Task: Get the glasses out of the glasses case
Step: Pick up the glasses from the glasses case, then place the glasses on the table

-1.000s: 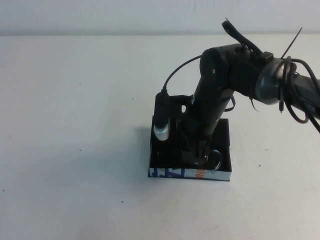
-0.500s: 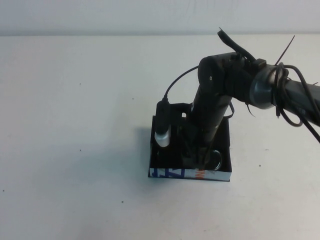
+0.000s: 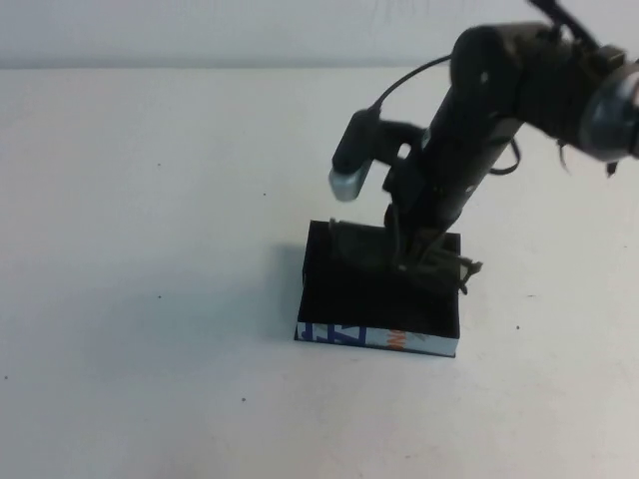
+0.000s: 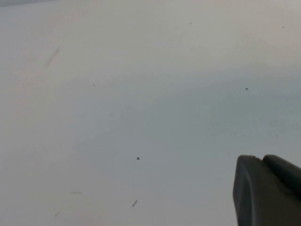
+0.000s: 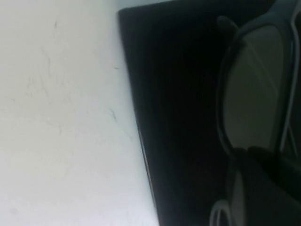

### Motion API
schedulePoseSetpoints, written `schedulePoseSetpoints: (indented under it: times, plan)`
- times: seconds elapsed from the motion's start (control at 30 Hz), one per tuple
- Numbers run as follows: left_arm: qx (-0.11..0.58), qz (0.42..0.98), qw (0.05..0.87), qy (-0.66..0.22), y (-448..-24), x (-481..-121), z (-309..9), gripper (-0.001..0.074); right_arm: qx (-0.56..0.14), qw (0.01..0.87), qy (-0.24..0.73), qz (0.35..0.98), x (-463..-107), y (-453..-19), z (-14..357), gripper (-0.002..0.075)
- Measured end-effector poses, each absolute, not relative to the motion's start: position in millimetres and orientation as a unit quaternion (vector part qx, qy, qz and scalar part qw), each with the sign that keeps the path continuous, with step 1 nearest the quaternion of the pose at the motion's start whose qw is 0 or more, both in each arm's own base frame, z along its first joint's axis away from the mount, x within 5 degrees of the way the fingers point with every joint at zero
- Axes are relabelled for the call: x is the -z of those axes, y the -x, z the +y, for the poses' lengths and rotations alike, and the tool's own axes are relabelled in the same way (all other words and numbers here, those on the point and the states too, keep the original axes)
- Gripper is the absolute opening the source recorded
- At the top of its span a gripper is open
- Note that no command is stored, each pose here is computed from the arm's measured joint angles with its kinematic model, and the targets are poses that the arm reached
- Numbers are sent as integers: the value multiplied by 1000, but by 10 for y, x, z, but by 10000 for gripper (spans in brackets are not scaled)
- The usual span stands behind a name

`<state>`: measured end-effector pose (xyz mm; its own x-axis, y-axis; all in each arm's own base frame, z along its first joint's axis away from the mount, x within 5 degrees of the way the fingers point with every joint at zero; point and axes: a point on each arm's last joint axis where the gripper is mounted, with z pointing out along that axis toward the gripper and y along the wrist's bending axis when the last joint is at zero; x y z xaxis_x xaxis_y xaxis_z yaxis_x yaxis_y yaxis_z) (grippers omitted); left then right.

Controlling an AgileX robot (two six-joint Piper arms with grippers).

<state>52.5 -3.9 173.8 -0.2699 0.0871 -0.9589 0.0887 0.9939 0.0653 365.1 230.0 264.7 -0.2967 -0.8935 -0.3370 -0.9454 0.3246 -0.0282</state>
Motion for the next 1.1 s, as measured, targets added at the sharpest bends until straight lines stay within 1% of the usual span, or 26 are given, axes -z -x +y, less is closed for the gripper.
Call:
schedulePoseSetpoints:
  times: [0.07,0.17,0.27,0.37,0.47,0.57,0.7,0.77,0.9,1.1]
  plan:
    - [1,797,602,-55,-525,-1738,-39,-5,-92,162,532,826,-2923,-3605,2135,19]
    - [1,797,602,-55,-525,-1738,-39,-4,-105,190,426,878,-3290,-3541,1783,18]
    - [1,797,602,-55,-525,-1738,-39,-4,-134,202,327,913,-3489,-3434,1395,18]
    - [1,797,602,-55,-525,-1738,-39,-4,-165,197,249,934,-3522,-3283,1003,17]
    - [1,797,602,-55,-525,-1738,-39,-4,-183,175,187,949,-3406,-3084,697,17]
    - [1,797,602,-55,-525,-1738,-39,-4,-174,150,114,967,-3201,-2917,470,17]
    - [1,797,602,-55,-525,-1738,-39,-5,-140,141,5,980,-2876,-2822,333,17]
    - [1,797,602,-55,-525,-1738,-39,-4,-132,139,-31,981,-2722,-2809,309,16]
    - [1,797,602,-55,-525,-1738,-39,-5,-126,150,-52,979,-2530,-2857,311,16]
    - [1,797,602,-55,-525,-1738,-39,-4,-119,146,-11,982,-2233,-3026,519,17]
